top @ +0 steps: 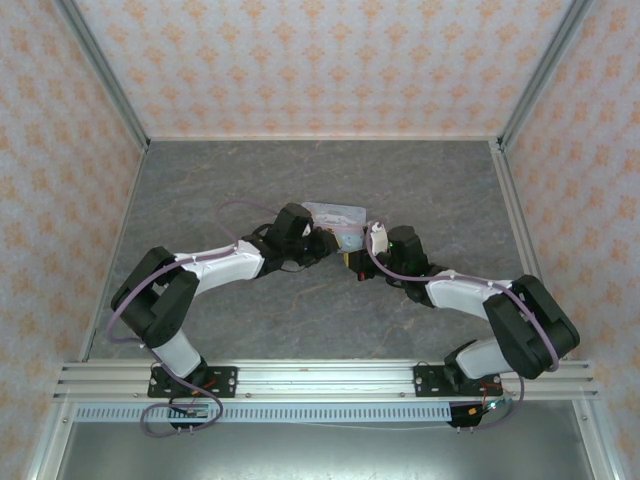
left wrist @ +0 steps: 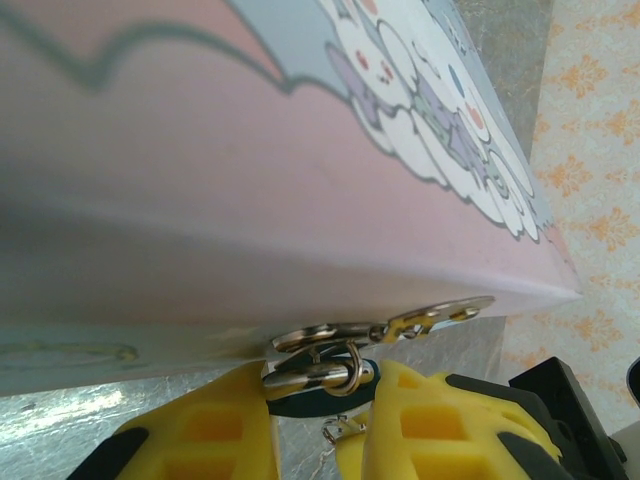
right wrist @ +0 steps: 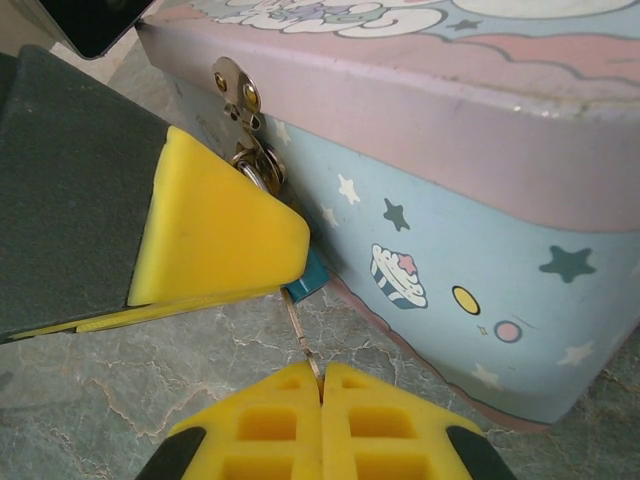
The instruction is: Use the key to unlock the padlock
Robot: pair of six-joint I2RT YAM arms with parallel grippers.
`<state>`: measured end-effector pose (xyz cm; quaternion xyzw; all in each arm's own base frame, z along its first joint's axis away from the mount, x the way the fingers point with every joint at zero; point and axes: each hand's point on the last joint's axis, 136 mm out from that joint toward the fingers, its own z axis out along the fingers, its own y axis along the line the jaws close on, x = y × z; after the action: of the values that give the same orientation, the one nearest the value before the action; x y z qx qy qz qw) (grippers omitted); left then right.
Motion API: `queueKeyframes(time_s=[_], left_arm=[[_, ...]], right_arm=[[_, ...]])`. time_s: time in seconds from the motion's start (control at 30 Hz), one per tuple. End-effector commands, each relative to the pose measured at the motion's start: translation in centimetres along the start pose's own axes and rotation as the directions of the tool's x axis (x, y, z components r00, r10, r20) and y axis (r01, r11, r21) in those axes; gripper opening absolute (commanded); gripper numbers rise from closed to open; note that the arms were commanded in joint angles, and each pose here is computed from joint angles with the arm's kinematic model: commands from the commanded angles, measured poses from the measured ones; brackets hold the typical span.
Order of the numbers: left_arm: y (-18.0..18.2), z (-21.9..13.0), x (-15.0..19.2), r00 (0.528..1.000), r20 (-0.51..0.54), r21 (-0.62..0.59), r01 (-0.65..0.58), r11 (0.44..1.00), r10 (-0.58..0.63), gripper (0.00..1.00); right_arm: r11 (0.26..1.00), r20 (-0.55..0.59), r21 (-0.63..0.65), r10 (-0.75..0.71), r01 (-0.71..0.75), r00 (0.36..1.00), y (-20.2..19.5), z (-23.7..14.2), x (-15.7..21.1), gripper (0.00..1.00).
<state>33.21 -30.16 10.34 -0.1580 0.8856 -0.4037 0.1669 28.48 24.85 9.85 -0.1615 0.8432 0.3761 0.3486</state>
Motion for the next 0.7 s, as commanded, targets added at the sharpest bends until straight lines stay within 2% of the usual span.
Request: queueKeyframes(time_s=[0.0,0.27,0.67], left_arm=[[-3.2,-1.3,-0.5,0.999,0.021,0.074,-0.042,0.996,0.041,0.2],[-3.2,-1.4,-0.6,0.999,0.023,0.074,-0.039,0.996,0.038,0.2],[-3.0,-1.5,-0.5,0.999,0.024,0.07,-0.039,0.997,0.038,0.2]], right_arm=[[1.0,0.021,0.0,-0.026,0.026,0.999,0.2,0.0,-0.9,0.0],[0.999,0.0,0.034,-0.02,0.02,1.0,-0.7,-0.5,0.7,0.0],[1.0,0.031,0.013,-0.019,0.019,0.999,-0.2,-0.5,-0.1,0.0]])
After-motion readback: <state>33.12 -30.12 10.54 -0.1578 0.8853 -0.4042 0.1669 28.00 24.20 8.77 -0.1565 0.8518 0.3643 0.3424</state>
